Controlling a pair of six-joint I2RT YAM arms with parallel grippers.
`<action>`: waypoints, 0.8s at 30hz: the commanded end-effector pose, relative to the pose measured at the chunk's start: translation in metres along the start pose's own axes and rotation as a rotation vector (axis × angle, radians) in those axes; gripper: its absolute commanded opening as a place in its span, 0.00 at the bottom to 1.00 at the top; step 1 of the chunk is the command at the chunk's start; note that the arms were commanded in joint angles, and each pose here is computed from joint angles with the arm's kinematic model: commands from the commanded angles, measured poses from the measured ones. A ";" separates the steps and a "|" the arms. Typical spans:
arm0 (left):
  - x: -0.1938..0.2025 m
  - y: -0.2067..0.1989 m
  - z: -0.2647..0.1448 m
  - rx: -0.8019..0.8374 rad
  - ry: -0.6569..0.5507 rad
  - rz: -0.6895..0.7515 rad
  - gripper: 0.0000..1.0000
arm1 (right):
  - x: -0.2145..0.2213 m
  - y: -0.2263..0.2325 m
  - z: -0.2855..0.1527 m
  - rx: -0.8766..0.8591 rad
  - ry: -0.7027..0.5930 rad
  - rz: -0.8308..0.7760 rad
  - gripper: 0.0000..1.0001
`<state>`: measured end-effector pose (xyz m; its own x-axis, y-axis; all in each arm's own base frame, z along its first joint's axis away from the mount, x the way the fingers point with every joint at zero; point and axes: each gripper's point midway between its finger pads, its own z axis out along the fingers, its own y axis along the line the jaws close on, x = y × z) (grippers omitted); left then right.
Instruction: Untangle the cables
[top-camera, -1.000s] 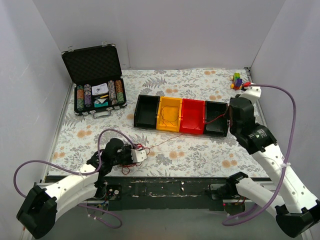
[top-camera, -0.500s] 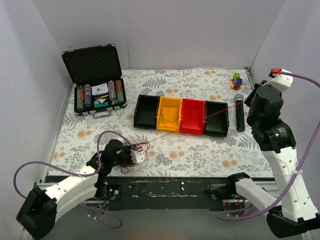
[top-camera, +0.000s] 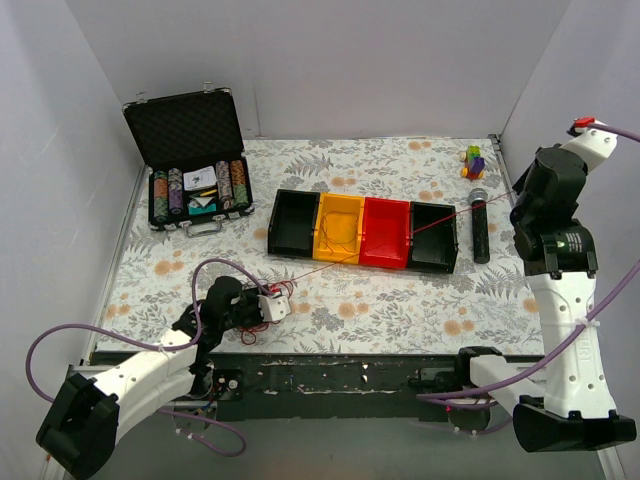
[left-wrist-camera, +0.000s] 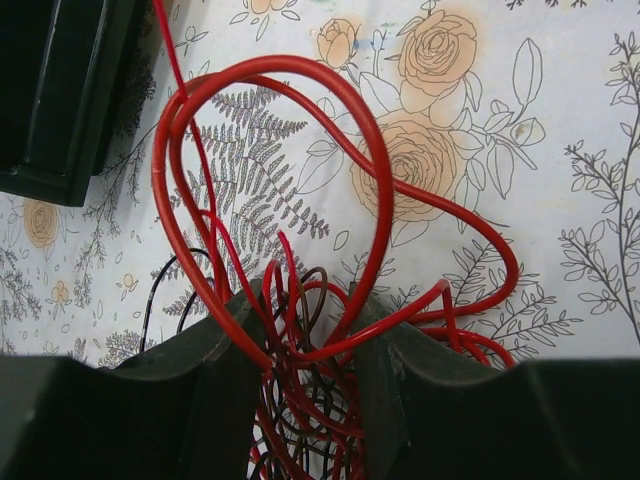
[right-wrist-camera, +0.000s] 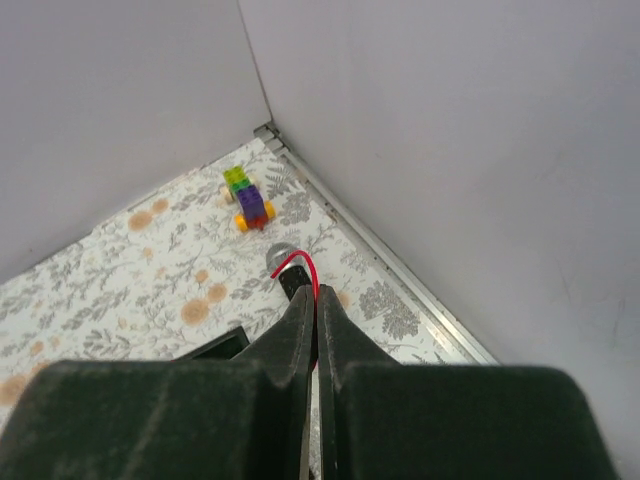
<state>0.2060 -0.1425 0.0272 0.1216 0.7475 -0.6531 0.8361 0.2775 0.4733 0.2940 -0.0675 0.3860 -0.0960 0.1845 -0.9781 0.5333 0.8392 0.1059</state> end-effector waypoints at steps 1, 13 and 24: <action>0.041 -0.026 -0.006 0.064 0.143 -0.040 0.36 | -0.063 -0.011 -0.001 0.036 -0.149 0.141 0.01; 0.024 -0.017 -0.007 0.056 0.090 -0.075 0.37 | -0.020 0.079 -0.013 -0.508 -0.025 0.167 0.01; -0.007 -0.002 -0.009 0.072 0.011 -0.062 0.37 | 0.163 0.158 -0.149 -1.346 0.389 -0.107 0.01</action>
<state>0.2017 -0.1375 0.0296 0.0611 0.7505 -0.6580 0.8603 0.2947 0.4161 0.2641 0.1363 0.2502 -0.4950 0.1357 -0.8582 -0.4593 0.7976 0.3910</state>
